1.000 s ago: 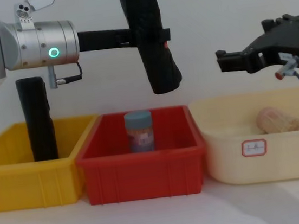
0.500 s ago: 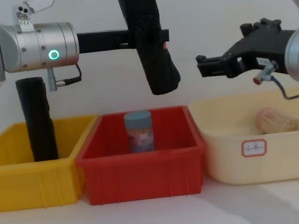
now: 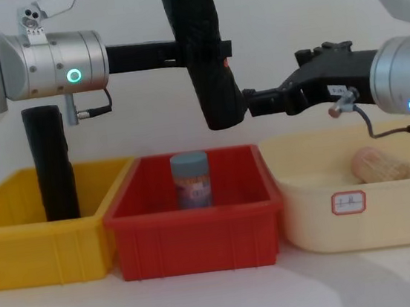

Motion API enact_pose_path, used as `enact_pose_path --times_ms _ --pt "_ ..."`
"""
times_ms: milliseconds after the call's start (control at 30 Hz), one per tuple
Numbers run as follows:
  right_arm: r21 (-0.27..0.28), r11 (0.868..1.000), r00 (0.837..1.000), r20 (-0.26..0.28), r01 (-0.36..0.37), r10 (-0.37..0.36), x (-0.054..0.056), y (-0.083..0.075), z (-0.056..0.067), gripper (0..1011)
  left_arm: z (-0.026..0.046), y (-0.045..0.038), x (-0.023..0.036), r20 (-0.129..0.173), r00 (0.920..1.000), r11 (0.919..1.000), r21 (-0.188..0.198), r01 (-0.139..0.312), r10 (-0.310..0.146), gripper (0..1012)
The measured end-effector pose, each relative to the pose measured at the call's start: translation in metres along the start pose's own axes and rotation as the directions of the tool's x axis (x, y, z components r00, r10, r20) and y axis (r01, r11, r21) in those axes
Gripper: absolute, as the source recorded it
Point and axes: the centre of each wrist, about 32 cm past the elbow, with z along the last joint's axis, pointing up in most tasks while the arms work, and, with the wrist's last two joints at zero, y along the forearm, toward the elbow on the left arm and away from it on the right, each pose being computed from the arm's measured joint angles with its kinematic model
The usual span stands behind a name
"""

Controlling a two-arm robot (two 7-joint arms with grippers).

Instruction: Pick up the garbage bag with the one hand and transfer it to the other hand.

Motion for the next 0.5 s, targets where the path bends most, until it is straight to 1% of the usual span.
enact_pose_path --times_ms 267,500 --pt "0.001 0.998 0.997 -0.028 -0.067 0.067 0.012 0.012 0.0 1001 -0.0002 0.0001 -0.0005 0.0 1.0 1.0 0.0 -0.002 0.002 433" --pt "0.008 0.996 0.996 -0.028 -0.087 0.087 0.015 0.021 0.001 1001 -0.0001 0.0001 -0.0006 0.001 1.0 1.0 -0.001 -0.002 0.002 433"
